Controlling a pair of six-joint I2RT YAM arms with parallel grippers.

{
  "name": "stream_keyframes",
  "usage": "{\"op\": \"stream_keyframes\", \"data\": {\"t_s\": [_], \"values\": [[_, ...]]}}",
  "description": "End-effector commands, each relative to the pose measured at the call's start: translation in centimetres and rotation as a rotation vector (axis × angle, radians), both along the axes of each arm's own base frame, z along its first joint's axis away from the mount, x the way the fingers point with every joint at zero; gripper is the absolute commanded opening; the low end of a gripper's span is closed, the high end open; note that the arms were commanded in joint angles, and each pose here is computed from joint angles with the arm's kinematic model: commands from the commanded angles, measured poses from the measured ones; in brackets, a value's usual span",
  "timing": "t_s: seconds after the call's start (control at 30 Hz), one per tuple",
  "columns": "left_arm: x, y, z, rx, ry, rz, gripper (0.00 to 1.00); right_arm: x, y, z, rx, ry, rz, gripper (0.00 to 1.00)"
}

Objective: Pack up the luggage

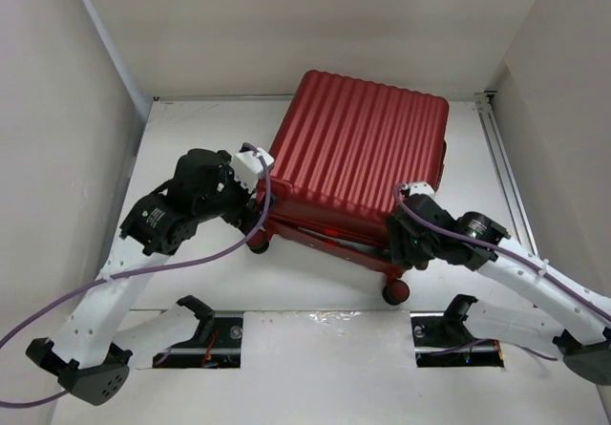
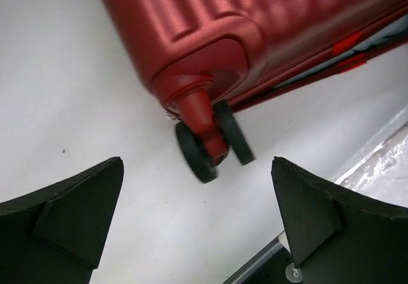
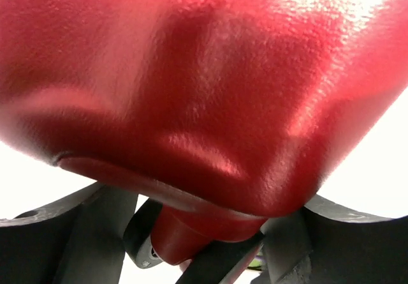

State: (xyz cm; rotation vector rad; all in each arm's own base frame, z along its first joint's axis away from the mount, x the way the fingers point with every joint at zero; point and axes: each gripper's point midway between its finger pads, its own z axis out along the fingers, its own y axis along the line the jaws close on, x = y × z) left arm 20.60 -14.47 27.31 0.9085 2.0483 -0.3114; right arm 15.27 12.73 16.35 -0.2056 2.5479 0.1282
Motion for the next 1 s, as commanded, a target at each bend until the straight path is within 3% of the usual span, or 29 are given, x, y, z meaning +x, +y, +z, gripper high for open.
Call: {"op": "stream_keyframes", "data": {"t_s": [0.0, 0.17, 0.3, 0.47, 0.6, 0.73, 0.8, 0.87, 0.97], "values": [[1.6, 0.7, 4.1, -0.093, -0.154, 0.084, 1.00, 5.0, 2.3, 1.8, 0.015, -0.149, 0.087, 0.21], [3.4, 2.6, 5.0, -0.083, -0.203, 0.232, 1.00, 9.7, 2.3, 2.5, 0.001, -0.193, 0.110, 0.09], [4.7, 4.3, 4.4, -0.057, -0.206, 0.327, 0.93, 14.0, 1.8, 4.0, -0.019, -0.228, 0.124, 0.00], [7.0, 6.1, 4.3, -0.094, -0.203, 0.426, 0.57, 19.4, 2.1, 6.2, -0.021, -0.264, 0.153, 0.00], [8.7, 8.5, 3.1, -0.143, -0.143, 0.488, 0.43, 21.2, 2.4, 6.6, 0.000, -0.272, 0.172, 0.00], [9.4, 9.1, -2.0, -0.188, -0.042, 0.356, 0.45, 21.7, 2.0, 6.4, 0.010, -0.268, 0.223, 0.00], [8.5, 7.6, -6.9, -0.198, 0.023, 0.233, 0.46, 21.6, 2.2, 6.4, 0.028, -0.265, 0.258, 0.00], [8.3, 5.6, -7.0, -0.249, -0.071, 0.076, 0.50, 21.1, 2.6, 6.4, 0.039, -0.264, 0.292, 0.00], [8.3, 4.6, -7.5, -0.275, -0.226, -0.017, 0.52, 20.3, 2.0, 6.6, 0.031, -0.254, 0.306, 0.00]]}}
